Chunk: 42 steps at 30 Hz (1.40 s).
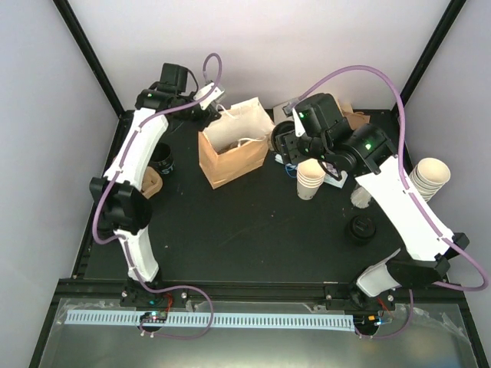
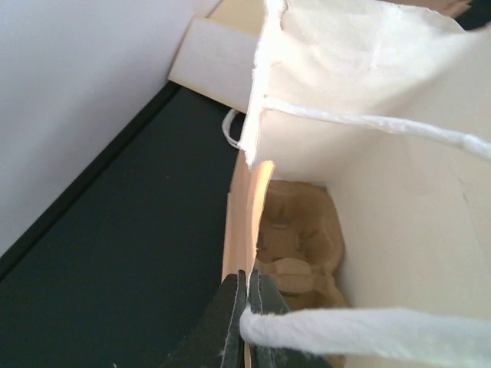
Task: Pack the takeout coffee
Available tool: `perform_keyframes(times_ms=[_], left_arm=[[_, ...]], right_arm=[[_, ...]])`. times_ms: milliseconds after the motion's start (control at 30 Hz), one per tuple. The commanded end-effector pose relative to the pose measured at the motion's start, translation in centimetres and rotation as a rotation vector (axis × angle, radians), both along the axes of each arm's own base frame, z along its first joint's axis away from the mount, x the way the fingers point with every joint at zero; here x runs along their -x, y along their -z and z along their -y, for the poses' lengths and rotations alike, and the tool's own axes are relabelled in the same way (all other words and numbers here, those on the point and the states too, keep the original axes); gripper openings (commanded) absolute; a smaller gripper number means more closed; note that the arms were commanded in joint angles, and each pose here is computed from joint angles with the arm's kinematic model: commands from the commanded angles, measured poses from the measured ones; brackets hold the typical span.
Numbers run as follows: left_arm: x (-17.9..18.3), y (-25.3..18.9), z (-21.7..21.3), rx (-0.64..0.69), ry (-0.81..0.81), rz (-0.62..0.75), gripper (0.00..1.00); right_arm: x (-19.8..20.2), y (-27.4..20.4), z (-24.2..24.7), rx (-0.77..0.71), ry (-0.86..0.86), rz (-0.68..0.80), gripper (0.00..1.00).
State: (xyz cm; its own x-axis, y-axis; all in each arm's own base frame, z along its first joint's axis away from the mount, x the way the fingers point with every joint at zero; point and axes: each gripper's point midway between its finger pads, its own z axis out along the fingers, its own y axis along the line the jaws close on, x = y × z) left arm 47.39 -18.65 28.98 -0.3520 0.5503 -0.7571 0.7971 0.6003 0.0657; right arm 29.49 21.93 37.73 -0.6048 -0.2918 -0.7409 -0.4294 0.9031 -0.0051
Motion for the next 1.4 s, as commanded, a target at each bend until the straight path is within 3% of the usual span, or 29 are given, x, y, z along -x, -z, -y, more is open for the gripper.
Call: perform_keyframes(times_ms=[0,467,867,1267,1367], left_arm=[[3.5,-2.0,0.3,-0.029,0.024,0.054,0.02],[11.6,-2.6,0.5,-0.057,0.047,0.146,0.02],[16.4,-2.0,1.2,0.029,0.091,0.212,0.02],[24.1,-0.3,3.2,0.081,0.265,0.229,0.02],[25.7,-0.2,3.4,0.106,0.279,0.220,0.03]], right_arm=[[-0.3,-2.8,1.2,-0.038,0.044,0.084,0.70],[1.6,-4.1,-3.0,-0.097,-0.153,0.101,0.70],[7.6,4.7,-6.2,-0.021,-0.294,0.008,0.68],[13.2,7.4,-6.5,0.000,-0.417,0.022,0.68],[14.0,8.4,-6.9,0.065,-0.439,0.053,0.68]])
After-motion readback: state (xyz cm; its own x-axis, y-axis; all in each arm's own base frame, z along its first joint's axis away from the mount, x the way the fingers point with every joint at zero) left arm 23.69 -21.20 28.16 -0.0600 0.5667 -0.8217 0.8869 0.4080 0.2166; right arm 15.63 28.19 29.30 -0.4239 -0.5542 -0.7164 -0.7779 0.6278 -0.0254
